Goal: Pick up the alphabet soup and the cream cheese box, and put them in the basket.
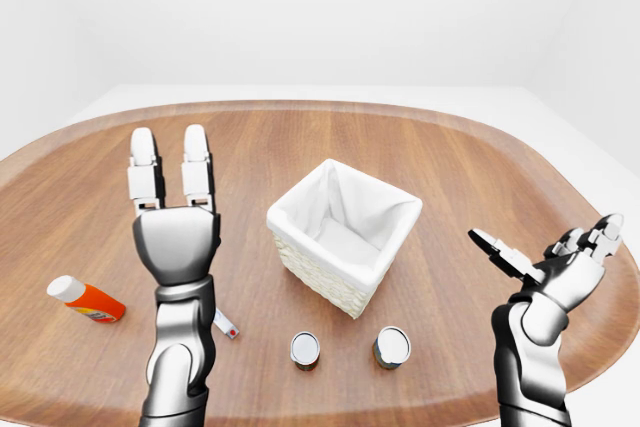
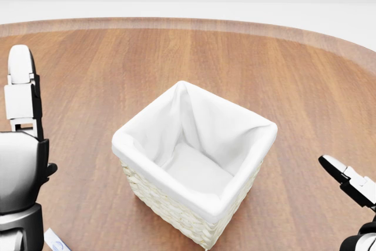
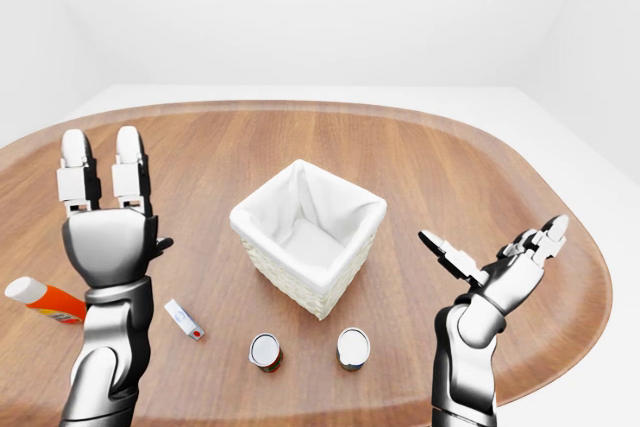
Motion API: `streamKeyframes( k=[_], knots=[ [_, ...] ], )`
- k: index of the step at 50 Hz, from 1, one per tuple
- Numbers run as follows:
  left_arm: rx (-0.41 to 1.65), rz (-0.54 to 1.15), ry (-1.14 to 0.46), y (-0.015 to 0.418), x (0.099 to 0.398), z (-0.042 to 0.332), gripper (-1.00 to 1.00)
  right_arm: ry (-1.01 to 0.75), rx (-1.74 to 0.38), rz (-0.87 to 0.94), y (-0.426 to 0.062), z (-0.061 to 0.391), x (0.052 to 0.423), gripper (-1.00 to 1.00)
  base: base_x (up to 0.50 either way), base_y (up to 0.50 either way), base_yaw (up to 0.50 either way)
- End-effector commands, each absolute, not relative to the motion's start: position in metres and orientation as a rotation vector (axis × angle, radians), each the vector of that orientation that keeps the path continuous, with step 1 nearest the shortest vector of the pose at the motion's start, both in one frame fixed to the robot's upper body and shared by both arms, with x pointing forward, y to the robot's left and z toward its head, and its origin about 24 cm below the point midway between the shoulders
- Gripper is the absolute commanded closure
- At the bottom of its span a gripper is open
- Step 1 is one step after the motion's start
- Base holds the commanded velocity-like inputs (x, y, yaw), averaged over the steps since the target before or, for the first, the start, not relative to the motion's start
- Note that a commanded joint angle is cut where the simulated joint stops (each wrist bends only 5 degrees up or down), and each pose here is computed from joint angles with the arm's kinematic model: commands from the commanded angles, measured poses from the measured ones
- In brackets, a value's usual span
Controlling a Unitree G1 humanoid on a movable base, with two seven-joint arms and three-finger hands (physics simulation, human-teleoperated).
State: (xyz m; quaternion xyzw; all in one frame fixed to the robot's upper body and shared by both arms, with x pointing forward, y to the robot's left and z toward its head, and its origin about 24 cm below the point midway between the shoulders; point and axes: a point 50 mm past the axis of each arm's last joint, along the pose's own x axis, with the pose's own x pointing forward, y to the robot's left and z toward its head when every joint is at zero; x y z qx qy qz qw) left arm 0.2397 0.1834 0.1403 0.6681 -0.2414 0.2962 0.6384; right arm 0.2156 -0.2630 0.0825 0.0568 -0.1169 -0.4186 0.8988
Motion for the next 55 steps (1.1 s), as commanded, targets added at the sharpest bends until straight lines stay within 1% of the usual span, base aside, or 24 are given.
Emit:
streamKeyframes(
  k=[1,3,5,7,12,19,28,41,53,55],
  knots=[
    [1.531,0.676,-0.553,0.183,0.240,0.140,-1.00,-0.243,0.117,-0.867,-0.263,0.083,0.216,-1.00,0.00,0.00,0.00],
    [1.545,0.642,-0.548,0.182,0.239,0.139,-1.00,-0.244,0.118,-0.867,-0.263,0.083,0.215,-1.00,0.00,0.00,0.00],
    [1.567,0.558,-0.526,0.179,0.238,0.132,-1.00,-0.245,0.118,-0.867,-0.263,0.083,0.215,-1.00,0.00,0.00,0.00],
    [1.576,0.533,-0.510,0.180,0.234,0.131,-1.00,-0.246,0.118,-0.867,-0.263,0.083,0.216,-1.00,0.00,0.00,0.00],
    [1.586,0.525,-0.507,0.182,0.224,0.136,-1.00,-0.243,0.116,-0.865,-0.263,0.083,0.216,-1.00,0.00,0.00,0.00],
    [1.607,0.492,-0.512,0.182,0.218,0.137,-1.00,-0.240,0.118,-0.866,-0.263,0.082,0.217,-1.00,0.00,0.00,0.00],
    [1.646,0.495,-0.463,0.189,0.207,0.137,-1.00,-0.251,0.120,-0.864,-0.263,0.084,0.216,-1.00,0.00,0.00,0.00],
    [1.691,0.442,-0.337,0.200,0.201,0.116,-1.00,-0.237,0.111,-0.864,-0.262,0.082,0.217,-1.00,0.00,0.00,0.00],
    [1.788,0.377,-0.304,0.199,0.197,0.096,-1.00,-0.244,0.109,-0.863,-0.262,0.083,0.216,-1.00,0.00,0.00,0.00],
    [1.846,0.369,-0.333,0.196,0.198,0.094,-1.00,-0.236,0.109,-0.864,-0.262,0.081,0.217,-1.00,0.00,0.00,0.00]
  ],
)
